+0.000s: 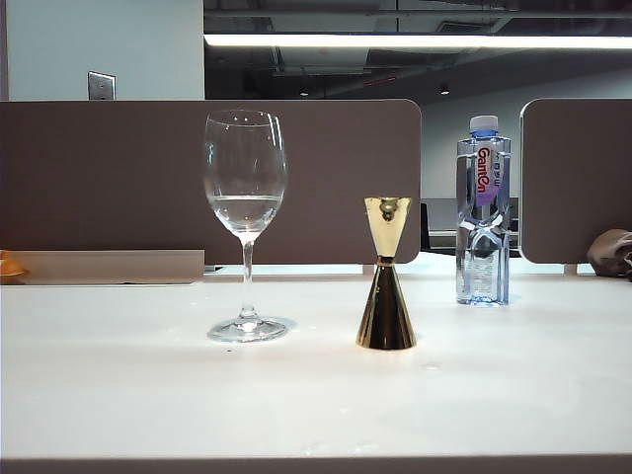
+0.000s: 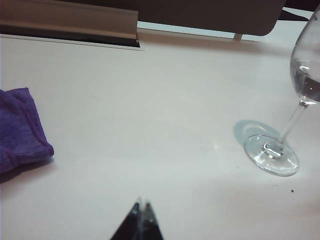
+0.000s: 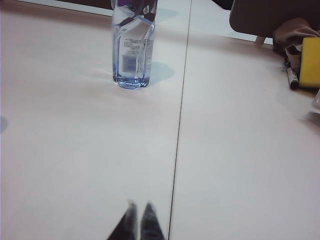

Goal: Pick up the jigger and pour the water inside into the glass.

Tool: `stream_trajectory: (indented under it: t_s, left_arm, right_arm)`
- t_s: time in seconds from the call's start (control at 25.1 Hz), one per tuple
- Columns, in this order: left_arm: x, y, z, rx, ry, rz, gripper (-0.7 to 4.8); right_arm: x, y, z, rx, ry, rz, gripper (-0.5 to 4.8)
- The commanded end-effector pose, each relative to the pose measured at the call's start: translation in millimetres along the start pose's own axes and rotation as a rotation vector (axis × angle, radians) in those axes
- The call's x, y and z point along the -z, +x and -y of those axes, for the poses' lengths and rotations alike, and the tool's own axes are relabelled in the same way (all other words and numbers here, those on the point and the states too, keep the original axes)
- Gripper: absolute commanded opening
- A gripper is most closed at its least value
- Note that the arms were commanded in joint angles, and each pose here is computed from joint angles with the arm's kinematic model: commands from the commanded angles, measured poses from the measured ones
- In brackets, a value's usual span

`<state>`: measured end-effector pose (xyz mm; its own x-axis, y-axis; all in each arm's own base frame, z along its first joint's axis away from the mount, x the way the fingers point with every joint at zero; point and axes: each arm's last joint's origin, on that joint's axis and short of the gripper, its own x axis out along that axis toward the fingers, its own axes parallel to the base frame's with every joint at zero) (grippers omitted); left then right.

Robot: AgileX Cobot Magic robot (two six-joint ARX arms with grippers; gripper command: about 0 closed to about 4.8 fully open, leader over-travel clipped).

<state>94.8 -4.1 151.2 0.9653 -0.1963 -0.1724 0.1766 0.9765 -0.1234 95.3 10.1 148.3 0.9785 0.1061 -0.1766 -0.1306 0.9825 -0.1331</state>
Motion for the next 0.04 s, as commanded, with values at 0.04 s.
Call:
stream_trajectory:
  t_s: [0.04]
  left_arm:
    - [0.1,0.2,-0.1,0.002,0.001,0.003,0.04]
  right_arm:
    - [2.1,0.7,-0.5,-0.007,0.003,-0.005,0.22]
